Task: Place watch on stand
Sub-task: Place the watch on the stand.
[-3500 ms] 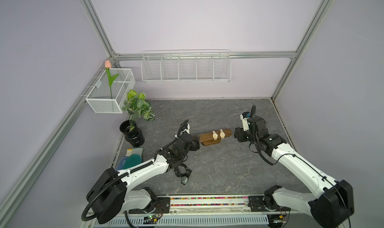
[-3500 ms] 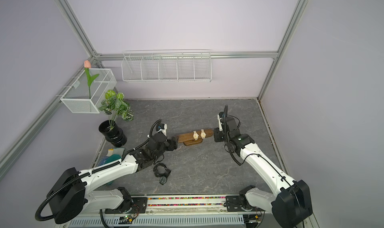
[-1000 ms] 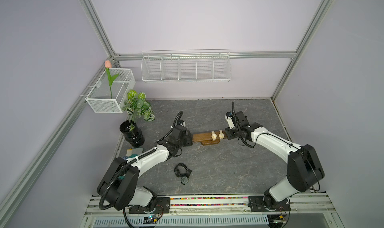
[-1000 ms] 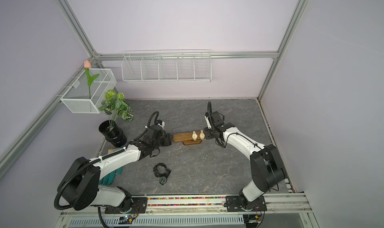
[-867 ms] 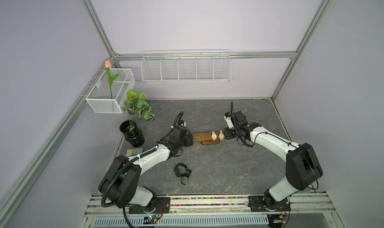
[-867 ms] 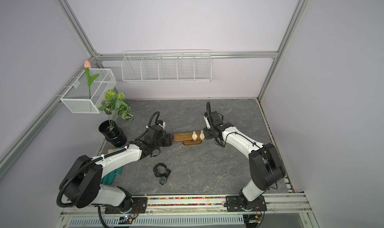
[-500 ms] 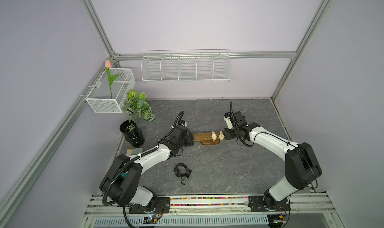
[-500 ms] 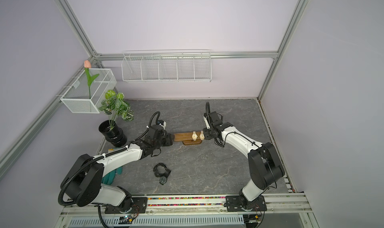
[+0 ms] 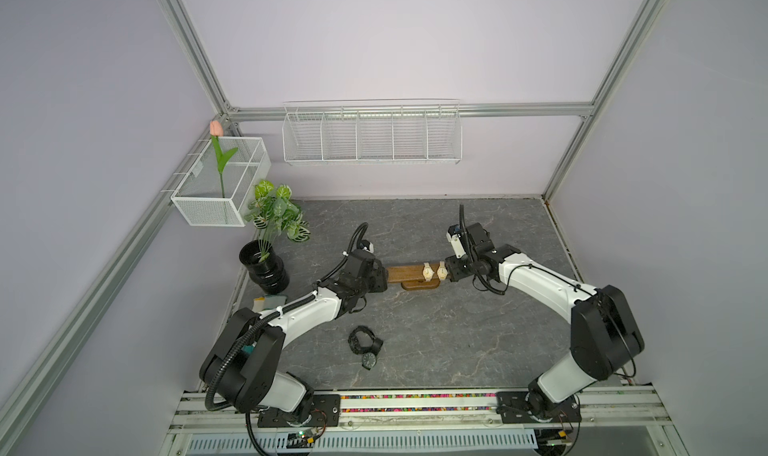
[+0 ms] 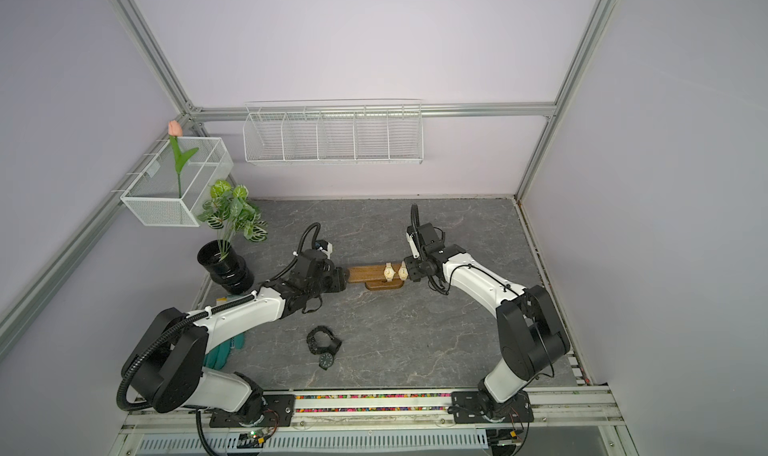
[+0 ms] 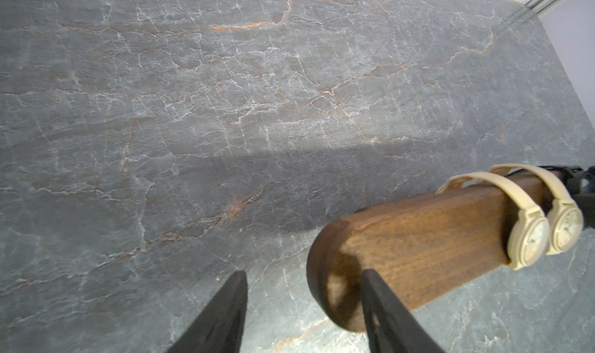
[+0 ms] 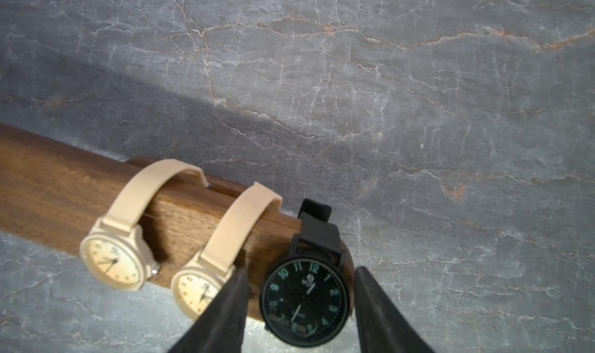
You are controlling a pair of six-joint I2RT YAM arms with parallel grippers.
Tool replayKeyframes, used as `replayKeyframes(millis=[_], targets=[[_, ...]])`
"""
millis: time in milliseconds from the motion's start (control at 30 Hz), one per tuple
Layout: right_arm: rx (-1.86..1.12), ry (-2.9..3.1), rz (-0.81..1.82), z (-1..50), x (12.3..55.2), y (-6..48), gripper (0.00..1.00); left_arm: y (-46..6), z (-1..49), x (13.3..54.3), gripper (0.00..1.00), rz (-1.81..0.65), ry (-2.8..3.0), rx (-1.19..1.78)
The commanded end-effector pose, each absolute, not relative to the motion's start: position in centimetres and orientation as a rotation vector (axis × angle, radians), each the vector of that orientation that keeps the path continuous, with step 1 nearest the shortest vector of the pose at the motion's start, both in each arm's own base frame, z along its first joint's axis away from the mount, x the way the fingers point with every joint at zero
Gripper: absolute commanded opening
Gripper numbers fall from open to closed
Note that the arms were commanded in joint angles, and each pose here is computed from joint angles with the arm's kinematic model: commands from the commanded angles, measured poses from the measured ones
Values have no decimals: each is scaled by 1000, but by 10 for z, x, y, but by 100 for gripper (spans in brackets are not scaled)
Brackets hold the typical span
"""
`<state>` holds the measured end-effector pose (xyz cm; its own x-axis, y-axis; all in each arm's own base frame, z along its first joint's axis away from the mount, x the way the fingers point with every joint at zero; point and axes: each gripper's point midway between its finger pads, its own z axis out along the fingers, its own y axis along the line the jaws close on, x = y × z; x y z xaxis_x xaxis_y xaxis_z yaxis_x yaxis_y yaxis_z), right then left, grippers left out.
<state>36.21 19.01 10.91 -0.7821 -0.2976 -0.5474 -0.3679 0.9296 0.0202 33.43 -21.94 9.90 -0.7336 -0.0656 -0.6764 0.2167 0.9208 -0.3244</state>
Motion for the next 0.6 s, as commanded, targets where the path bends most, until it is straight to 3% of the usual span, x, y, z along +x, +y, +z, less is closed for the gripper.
replayKeyframes(millis=[0,233,567], targets=[[-476,2503,169,119,357,189,54,-221,107,339,59,-508,2330,97],[-478,2511,177,117,356,190,47,-220,107,338,59,-504,2327,94],[-503,2540,180,107,357,193,54,-221,106,338,59,-514,2330,97]])
